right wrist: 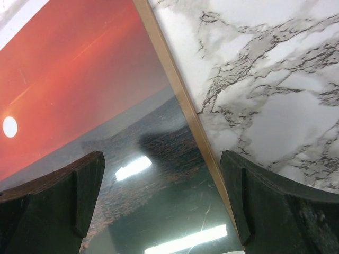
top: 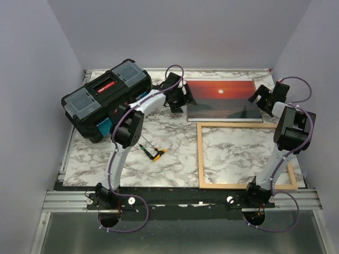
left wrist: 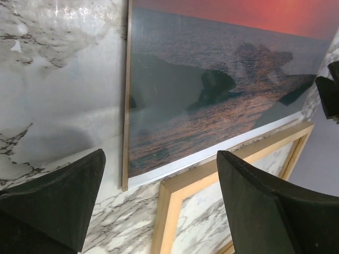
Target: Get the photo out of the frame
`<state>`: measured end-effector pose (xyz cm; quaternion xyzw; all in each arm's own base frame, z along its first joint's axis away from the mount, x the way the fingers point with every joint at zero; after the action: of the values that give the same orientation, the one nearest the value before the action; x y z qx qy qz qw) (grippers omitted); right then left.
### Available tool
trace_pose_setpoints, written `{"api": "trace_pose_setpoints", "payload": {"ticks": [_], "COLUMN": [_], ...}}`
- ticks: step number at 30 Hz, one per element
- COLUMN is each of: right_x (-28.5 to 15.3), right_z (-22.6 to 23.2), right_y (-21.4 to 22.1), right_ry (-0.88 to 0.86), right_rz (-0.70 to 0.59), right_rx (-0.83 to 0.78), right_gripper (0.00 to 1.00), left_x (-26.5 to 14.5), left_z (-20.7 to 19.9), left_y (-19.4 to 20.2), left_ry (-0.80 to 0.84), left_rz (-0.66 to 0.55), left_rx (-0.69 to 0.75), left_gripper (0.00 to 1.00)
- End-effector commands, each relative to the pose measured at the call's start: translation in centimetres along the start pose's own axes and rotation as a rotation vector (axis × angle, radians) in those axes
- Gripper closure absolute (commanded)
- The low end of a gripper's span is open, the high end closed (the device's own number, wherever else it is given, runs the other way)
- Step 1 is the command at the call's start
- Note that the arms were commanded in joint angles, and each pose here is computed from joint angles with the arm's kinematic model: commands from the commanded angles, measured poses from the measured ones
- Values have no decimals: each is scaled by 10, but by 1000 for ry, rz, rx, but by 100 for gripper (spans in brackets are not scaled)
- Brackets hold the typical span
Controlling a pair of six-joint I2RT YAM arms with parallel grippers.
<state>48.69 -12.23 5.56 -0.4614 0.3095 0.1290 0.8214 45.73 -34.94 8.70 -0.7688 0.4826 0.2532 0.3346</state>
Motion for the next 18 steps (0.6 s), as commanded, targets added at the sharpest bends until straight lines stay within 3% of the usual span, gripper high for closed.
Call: {"api": "trace_pose_setpoints", "payload": {"ticks": [1, 9, 14, 18], "right_x": [6, 2, 0, -2], "right_z": [6, 6, 10, 18], "right_y": [5, 10, 10, 13], "right_ry": [-54, -55, -77, -123], "right_rz": [28, 33, 48, 56], "right_rx": [-1, 11, 17, 37], "right_gripper": [1, 1, 1, 1], "left_x": [-2, 5, 0, 2], "left_z": [-9, -18, -20, -15], "left_y": [-8, -3, -7, -4], "left_ry": [-38, 41, 46, 41], "left_rz": [-8, 20, -39, -15], "left_rx": [-105, -202, -133, -151], "left_gripper": [11, 11, 10, 9]}}
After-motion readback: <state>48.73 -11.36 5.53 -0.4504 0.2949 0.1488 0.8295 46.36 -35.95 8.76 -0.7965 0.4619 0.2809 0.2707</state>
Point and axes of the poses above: each gripper's point midway between its finger pads, its own x axis out along the fingers, its own z axis along the line the jaws close on, y = z × x, the point moved 2 cm from there along -x, back along the fingers, and after that the axes turned 2 degrees about x, right-handed, at the moved point
